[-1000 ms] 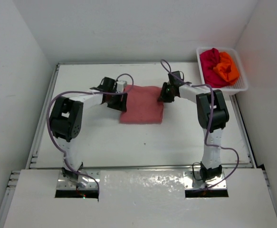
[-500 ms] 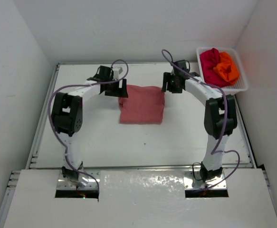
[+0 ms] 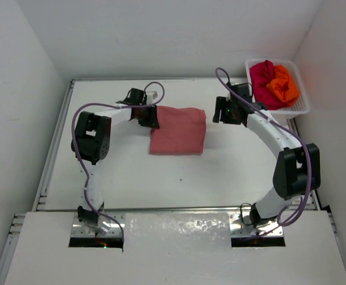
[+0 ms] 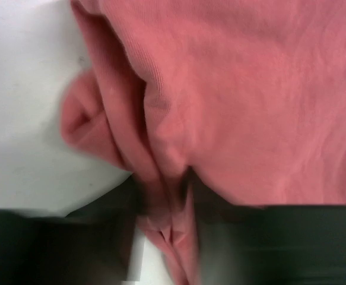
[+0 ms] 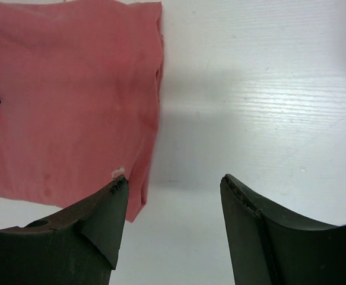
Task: Fold and stack the t-shirts
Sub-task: Put the neatly folded tshirt into the corner of the board with the left arm
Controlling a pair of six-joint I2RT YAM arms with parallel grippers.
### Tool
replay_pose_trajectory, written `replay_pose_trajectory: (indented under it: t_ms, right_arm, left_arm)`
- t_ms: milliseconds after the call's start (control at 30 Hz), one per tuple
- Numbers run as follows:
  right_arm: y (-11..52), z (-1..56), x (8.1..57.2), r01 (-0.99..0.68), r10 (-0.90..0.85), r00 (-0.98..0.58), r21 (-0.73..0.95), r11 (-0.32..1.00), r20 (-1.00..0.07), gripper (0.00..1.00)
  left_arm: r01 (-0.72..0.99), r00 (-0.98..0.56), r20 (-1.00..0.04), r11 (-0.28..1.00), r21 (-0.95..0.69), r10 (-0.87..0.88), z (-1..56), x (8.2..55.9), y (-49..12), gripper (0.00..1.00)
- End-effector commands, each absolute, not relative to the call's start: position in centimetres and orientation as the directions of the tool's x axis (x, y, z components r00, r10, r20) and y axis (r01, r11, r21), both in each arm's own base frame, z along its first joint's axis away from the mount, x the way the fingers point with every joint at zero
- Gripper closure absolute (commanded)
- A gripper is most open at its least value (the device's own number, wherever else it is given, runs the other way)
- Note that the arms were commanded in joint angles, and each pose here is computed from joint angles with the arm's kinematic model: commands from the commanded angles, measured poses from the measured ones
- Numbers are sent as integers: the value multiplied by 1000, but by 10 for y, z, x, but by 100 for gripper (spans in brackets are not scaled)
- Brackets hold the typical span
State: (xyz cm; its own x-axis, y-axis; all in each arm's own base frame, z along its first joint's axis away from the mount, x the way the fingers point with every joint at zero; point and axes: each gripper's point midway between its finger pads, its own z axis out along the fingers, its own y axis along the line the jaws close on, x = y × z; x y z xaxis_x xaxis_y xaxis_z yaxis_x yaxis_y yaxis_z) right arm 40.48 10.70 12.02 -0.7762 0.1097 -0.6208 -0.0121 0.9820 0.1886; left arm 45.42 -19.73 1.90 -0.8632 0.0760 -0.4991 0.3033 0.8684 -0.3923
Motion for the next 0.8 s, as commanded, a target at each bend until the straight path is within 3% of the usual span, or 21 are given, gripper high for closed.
replay_pose_trajectory:
  t_ms: [0,100,333,533,767]
  right_arm:
    - [93,145,404,4,122,-725,173,985,-678,38]
    - [82,154,395,19,128,-703,161,987,-700,37]
    - [55,140,372,77,188,-733,195,978,-653,36]
    - [44,138,356,79,165,-731,158,984,-662,37]
    - [35,138,344,65,130,-726,121,991,-676,36]
  left_arm:
    - [311,-878,-475,829,-465,63,13,448,-213,80]
    - [308,-875,-481,820,-483,45,21,451,-212,100]
    - [324,-850,-527,810,-489,21,41,466,-193,100]
    - [244,-847,-529,845,-475,-52,42,484,-136,100]
    - [215,-834,-551,918,-332,-4,35,516,-58,100]
